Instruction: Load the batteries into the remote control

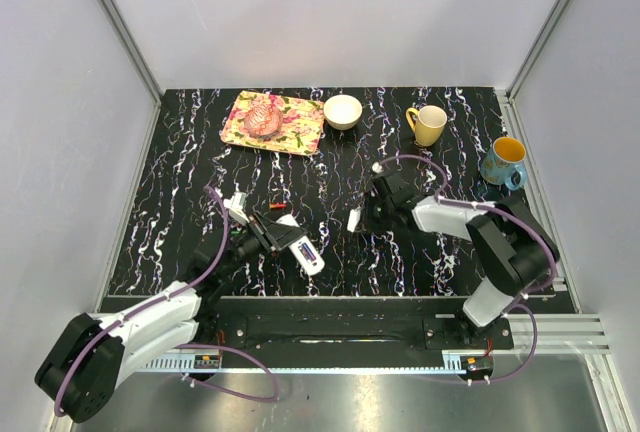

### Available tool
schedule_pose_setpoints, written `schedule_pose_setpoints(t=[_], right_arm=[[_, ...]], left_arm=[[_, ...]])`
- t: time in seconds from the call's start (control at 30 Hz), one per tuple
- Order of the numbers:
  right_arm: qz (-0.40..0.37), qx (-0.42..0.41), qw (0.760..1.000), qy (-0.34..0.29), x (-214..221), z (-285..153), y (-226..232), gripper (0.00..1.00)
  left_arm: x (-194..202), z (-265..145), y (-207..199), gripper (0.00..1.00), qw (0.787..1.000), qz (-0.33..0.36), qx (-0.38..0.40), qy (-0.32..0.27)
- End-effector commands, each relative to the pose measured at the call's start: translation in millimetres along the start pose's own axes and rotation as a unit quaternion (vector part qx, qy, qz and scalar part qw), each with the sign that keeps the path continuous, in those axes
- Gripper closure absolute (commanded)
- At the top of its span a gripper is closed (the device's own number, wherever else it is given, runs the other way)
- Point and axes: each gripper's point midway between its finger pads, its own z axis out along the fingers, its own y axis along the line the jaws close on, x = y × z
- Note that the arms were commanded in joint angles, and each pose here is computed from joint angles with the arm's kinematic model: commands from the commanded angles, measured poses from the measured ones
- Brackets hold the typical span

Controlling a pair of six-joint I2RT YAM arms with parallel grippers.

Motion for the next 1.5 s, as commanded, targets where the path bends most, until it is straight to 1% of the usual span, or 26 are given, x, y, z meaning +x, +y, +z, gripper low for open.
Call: schedule_pose_setpoints(t=[0.0,0.07,0.1,0.13,0.17,0.2,0.23,0.27,0.3,0.4,0.43,0.47,0.53,0.57,0.6,0.67,0.73,0.77,0.83,0.87,0.9,0.97,1.0,1.13,1.37,1.47], right_arm=[[-0.011,0.046,0.999,0.000,-11,23,-9,0.98],[-0.014,0.036,0.999,-0.005,-25,30,3,0.97],[-0.014,0.038,0.999,0.005,-24,37,2,0.94],[-0.017,0.023,1.000,-0.001,-35,39,14,0.90],[-0.013,0.020,1.000,0.001,-39,43,17,0.87],[-0.013,0.020,1.000,0.005,-39,49,17,0.81],[-0.014,0.006,1.000,-0.002,-51,50,29,0.77],[-0.015,0.005,1.000,0.002,-52,56,30,0.73],[-0.017,0.000,1.000,0.000,-57,57,35,0.67],[-0.040,-0.020,0.999,-0.021,-78,46,53,0.60],[-0.049,-0.022,0.998,-0.032,-83,40,56,0.54],[-0.066,-0.025,0.996,-0.053,-92,26,61,0.51],[-0.077,0.003,0.994,-0.084,-105,16,51,0.47],[-0.086,0.014,0.992,-0.094,-112,13,47,0.47],[-0.080,0.026,0.990,-0.109,-128,9,42,0.49],[-0.079,0.036,0.991,-0.104,-136,13,34,0.58],[-0.075,0.039,0.989,-0.121,-156,12,32,0.65],[-0.077,0.041,0.989,-0.118,-158,18,28,0.72],[-0.079,0.040,0.988,-0.130,-173,19,29,0.77],[-0.081,0.046,0.988,-0.121,-172,28,23,0.83],[-0.083,0.041,0.988,-0.123,-180,29,27,0.86],[-0.081,0.055,0.989,-0.107,-177,40,14,0.93],[-0.081,0.054,0.990,-0.103,-177,41,13,1.00],[-0.078,0.053,0.992,-0.084,-166,50,6,1.00],[-0.053,0.062,0.995,-0.058,-143,48,-4,1.00],[-0.047,0.076,0.995,-0.036,-119,45,-18,1.00]], left_arm=[[-6,2,-16,1.00,1.000,0.009,0.025,-0.013],[-6,1,-15,1.00,1.000,0.008,0.024,-0.012],[-7,1,-17,1.00,1.000,0.010,0.025,-0.014],[-7,1,-15,1.00,1.000,0.011,0.021,-0.013],[-8,1,-15,1.00,1.000,0.011,0.020,-0.014],[-8,1,-16,1.00,1.000,0.012,0.021,-0.016],[-8,1,-15,1.00,1.000,0.012,0.018,-0.016],[-8,1,-16,1.00,1.000,0.013,0.019,-0.017],[-9,0,-17,1.00,1.000,0.015,0.020,-0.019],[-11,1,-20,1.00,0.999,0.022,0.021,-0.019],[-11,1,-20,1.00,0.999,0.024,0.019,-0.020],[-13,1,-24,1.00,0.999,0.028,0.023,-0.021],[-14,1,-25,1.00,0.999,0.034,0.020,-0.023],[-15,1,-27,1.00,0.999,0.037,0.023,-0.024],[-15,1,-27,1.00,0.999,0.038,0.024,-0.025],[-13,0,-24,1.00,0.999,0.036,0.023,-0.023],[-13,-1,-25,1.00,0.999,0.033,0.025,-0.024],[-13,-2,-23,1.00,0.999,0.031,0.025,-0.025],[-11,-4,-23,1.00,0.999,0.030,0.026,-0.023],[-13,-5,-24,1.00,0.999,0.030,0.027,-0.027],[-13,-5,-25,1.00,0.999,0.033,0.027,-0.029],[-15,-7,-24,1.00,0.999,0.035,0.022,-0.034],[-15,-8,-24,1.00,0.998,0.038,0.021,-0.035],[-15,-9,-22,1.00,0.998,0.040,0.018,-0.039],[-16,-9,-21,1.00,0.998,0.040,0.019,-0.041],[-16,-9,-19,1.00,0.998,0.039,0.016,-0.042]])
